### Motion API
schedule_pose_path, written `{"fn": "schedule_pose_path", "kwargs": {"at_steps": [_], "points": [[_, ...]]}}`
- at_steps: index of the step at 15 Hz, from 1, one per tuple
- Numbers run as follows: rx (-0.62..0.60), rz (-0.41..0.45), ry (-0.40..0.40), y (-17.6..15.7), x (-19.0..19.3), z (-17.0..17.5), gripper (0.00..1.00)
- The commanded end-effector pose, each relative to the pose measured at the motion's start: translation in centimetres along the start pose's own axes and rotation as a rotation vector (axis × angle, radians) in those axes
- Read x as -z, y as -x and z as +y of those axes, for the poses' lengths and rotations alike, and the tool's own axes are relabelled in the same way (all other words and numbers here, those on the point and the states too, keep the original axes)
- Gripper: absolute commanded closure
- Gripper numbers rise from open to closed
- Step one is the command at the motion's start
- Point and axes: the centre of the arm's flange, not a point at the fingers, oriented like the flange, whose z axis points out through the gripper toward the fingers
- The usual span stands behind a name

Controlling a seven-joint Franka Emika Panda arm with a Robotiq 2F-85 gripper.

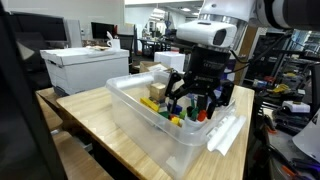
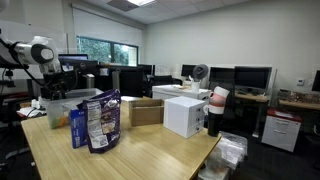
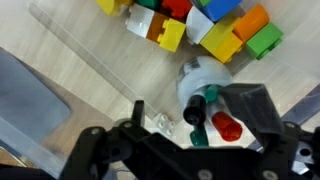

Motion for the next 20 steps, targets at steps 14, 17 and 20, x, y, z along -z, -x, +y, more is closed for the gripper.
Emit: {"fn": "schedule_pose_path", "kwargs": {"at_steps": [14, 17, 20], "points": [[0.08, -0.096, -0.108, 0.2, -4.8, 0.6, 0.58], [-0.092, -0.08, -0.148, 4.1, 1.2, 3.3, 0.6], [-0.161, -0.085, -0.187, 5.8, 2.4, 4.1, 0.6]]}}
